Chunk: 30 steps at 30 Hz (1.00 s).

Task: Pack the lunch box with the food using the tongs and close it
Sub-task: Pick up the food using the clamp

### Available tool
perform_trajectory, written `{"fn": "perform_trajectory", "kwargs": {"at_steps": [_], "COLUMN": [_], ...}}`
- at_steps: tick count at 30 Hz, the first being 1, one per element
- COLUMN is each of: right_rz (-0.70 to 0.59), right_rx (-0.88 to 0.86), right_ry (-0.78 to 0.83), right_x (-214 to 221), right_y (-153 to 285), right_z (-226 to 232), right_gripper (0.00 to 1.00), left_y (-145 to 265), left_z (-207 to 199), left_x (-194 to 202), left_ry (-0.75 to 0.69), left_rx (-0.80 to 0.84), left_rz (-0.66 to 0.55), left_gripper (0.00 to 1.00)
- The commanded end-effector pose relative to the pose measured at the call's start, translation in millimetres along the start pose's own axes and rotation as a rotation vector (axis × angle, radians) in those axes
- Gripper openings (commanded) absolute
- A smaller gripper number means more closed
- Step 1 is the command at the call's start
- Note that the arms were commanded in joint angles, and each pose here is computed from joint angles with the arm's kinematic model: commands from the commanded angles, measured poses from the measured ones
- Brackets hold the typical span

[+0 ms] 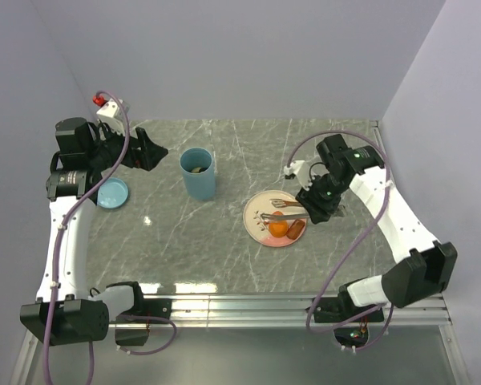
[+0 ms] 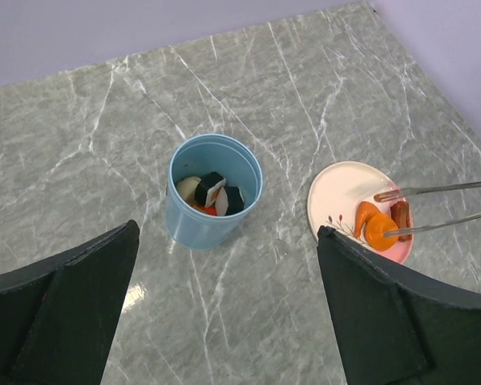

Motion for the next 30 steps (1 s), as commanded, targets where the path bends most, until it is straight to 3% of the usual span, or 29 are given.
{"fn": "perform_trajectory", "kwargs": {"at_steps": [1, 17, 30], "right_rz": [0.028, 0.076, 0.097], "right_rx": [0.024, 0.067, 0.073], "right_ry": [0.04, 0.001, -0.019], "right_x": [18, 35, 34], "right_y": [15, -7, -20], "right_z": [15, 14, 5], "right_gripper": [0.55, 0.58, 0.53], "left_y": [8, 9, 6], "left_z": [-10, -11, -8], "left_x": [-3, -3, -3], "left_ry": [-0.036, -0.038, -0.028], "left_rx": [0.028, 0.035, 0.031], "left_rz": [-0.032, -0.033, -0.028], "left_gripper": [0.99, 1.0, 0.99]}}
Point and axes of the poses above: each gripper's point midway between its finger pads, its own y axis back along the fingers, its own z axis along the line the jaws close on, x = y × z, the point moved 4 cm from there along y, back along the fingers, and after that the axes turned 13 degrees about y, right-handed, at the moved point
